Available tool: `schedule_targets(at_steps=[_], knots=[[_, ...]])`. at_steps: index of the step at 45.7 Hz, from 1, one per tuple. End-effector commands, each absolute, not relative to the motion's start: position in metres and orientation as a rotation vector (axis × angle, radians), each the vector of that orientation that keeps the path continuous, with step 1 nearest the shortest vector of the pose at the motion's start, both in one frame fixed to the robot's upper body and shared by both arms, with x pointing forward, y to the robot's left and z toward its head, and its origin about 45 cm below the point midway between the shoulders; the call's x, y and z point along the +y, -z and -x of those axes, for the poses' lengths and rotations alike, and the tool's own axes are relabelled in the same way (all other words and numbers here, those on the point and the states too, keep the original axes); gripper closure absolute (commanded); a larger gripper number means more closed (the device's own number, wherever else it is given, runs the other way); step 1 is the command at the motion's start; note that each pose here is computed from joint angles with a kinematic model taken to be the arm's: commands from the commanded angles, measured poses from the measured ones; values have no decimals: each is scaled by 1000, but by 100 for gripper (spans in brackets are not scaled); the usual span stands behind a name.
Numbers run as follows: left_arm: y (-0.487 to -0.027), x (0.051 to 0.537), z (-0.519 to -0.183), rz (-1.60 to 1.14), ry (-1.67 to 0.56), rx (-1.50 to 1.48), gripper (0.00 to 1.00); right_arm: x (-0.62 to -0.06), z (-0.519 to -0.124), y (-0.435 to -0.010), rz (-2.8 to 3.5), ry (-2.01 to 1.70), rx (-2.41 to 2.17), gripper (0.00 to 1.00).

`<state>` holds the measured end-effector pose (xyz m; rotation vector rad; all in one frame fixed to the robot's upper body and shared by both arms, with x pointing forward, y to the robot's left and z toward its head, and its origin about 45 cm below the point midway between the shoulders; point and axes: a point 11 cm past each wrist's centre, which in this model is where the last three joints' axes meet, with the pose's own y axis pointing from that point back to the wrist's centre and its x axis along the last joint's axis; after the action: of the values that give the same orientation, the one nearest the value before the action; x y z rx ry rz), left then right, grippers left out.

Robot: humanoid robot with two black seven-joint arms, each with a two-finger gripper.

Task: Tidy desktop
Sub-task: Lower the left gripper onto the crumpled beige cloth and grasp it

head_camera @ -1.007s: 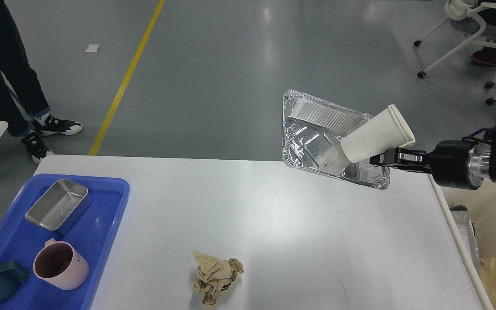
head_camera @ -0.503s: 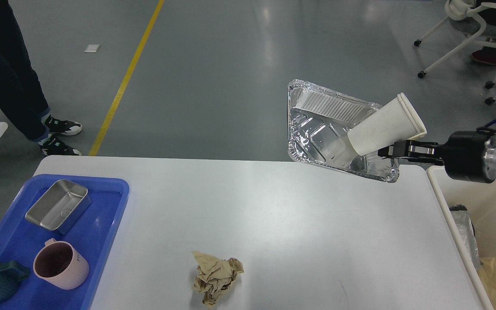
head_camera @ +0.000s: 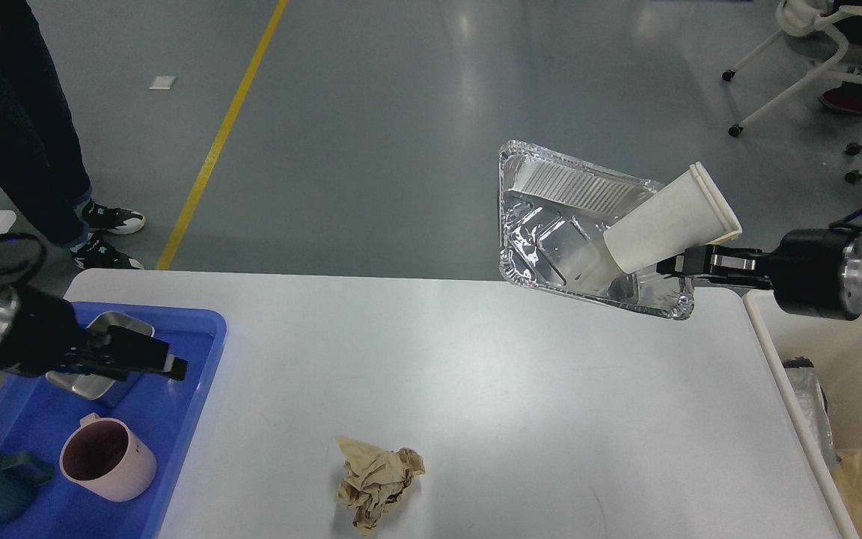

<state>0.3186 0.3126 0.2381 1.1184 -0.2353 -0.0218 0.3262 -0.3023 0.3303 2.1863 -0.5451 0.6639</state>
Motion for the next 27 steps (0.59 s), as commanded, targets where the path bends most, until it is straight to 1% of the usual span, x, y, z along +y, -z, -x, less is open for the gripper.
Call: schedule_targets(at_steps=[1,7,11,18,27], knots=[[-214,277,-328,-1169,116,-245,3,-304,-326,-330,-2183,-662,-548,100],[-188,228,-333,-1167,216,-252,2,-303,-327,-331,-2183,-666,-550,100],[-177,211,-327,-1189,275,-262,1,-304,-327,-331,-2182,-663,-549,100],[-167,197,-323,-1225,318,-281,0,-304,-327,-330,-2182,-660,-550,100],[-140,184,-313,-1234,355,-247,0,-305,-327,-330,-2179,-660,-549,100]])
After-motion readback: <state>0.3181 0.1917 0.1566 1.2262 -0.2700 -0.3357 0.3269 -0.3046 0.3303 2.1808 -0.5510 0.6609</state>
